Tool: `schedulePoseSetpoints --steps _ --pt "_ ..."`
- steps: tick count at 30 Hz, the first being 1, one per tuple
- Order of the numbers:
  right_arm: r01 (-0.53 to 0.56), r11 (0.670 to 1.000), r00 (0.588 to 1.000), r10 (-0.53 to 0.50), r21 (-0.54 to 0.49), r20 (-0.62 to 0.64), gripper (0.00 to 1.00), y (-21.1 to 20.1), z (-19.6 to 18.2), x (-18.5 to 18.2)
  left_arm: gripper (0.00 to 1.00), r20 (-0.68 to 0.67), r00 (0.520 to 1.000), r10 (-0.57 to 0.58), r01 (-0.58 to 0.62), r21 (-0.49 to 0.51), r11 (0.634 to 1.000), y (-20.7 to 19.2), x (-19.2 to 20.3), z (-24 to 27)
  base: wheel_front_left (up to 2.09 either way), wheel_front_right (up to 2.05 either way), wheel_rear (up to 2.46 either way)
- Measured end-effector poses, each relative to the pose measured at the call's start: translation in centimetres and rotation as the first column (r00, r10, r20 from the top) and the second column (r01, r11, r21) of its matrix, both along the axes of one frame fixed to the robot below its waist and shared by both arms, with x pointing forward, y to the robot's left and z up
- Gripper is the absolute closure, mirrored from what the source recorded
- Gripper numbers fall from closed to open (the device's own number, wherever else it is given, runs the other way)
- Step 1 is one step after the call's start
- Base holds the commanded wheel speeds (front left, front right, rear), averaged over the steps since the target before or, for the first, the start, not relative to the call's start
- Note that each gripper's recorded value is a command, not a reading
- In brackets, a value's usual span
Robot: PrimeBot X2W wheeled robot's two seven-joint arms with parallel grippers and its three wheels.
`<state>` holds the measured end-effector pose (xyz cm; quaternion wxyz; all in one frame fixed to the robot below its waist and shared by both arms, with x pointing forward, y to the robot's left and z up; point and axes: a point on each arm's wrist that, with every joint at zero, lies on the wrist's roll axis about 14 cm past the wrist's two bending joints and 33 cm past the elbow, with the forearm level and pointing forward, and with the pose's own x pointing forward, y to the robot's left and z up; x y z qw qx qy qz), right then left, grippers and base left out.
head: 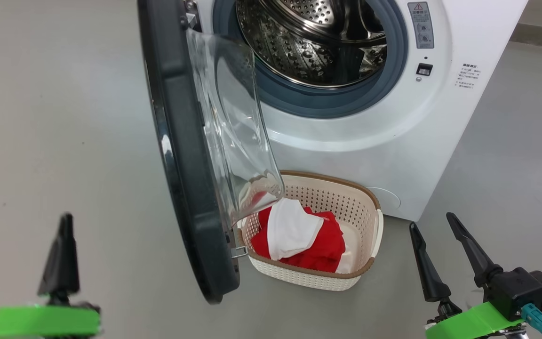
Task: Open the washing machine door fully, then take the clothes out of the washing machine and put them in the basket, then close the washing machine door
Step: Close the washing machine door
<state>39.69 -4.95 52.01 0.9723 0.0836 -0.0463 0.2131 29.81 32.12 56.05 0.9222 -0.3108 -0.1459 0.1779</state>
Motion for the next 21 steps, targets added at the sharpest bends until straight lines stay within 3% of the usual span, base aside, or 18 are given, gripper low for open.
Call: schedulePoseSetpoints --steps 4,6,7,12,16,21 --pt "0.005 1.0 1.0 -0.004 0.005 -0.007 0.0 -0.1 -0.2 0.1 1.0 0.149 0.989 -0.016 0.049 -0.22 0.974 0.7 1.1 2.5 0.0 0.0 0.0" --pt "0.013 1.0 1.0 -0.012 0.023 -0.017 0.0 -0.4 -0.3 0.2 1.0 0.252 0.967 -0.034 0.135 -0.393 0.909 0.9 1.8 4.0 0.0 0.0 0.0" --pt "0.013 1.0 1.0 -0.012 0.023 -0.017 0.0 -0.4 -0.3 0.2 1.0 0.252 0.967 -0.034 0.135 -0.393 0.909 0.9 1.8 4.0 0.0 0.0 0.0" --pt "0.022 0.999 0.999 -0.022 0.025 -0.028 0.0 -0.7 -0.7 0.3 1.0 0.306 0.944 -0.12 0.298 -0.642 0.707 -0.5 3.3 4.1 0.0 0.0 0.0" --pt "0.03 0.999 0.999 -0.029 0.025 -0.035 0.0 -1.0 -0.9 0.3 1.0 0.313 0.925 -0.217 0.38 -0.732 0.565 -2.5 4.1 4.2 0.0 0.0 0.0" --pt "0.038 0.999 0.998 -0.037 0.026 -0.042 0.0 -1.3 -1.1 0.4 1.0 0.339 0.893 -0.297 0.447 -0.742 0.499 -4.1 4.8 5.6 0.0 0.0 0.0"
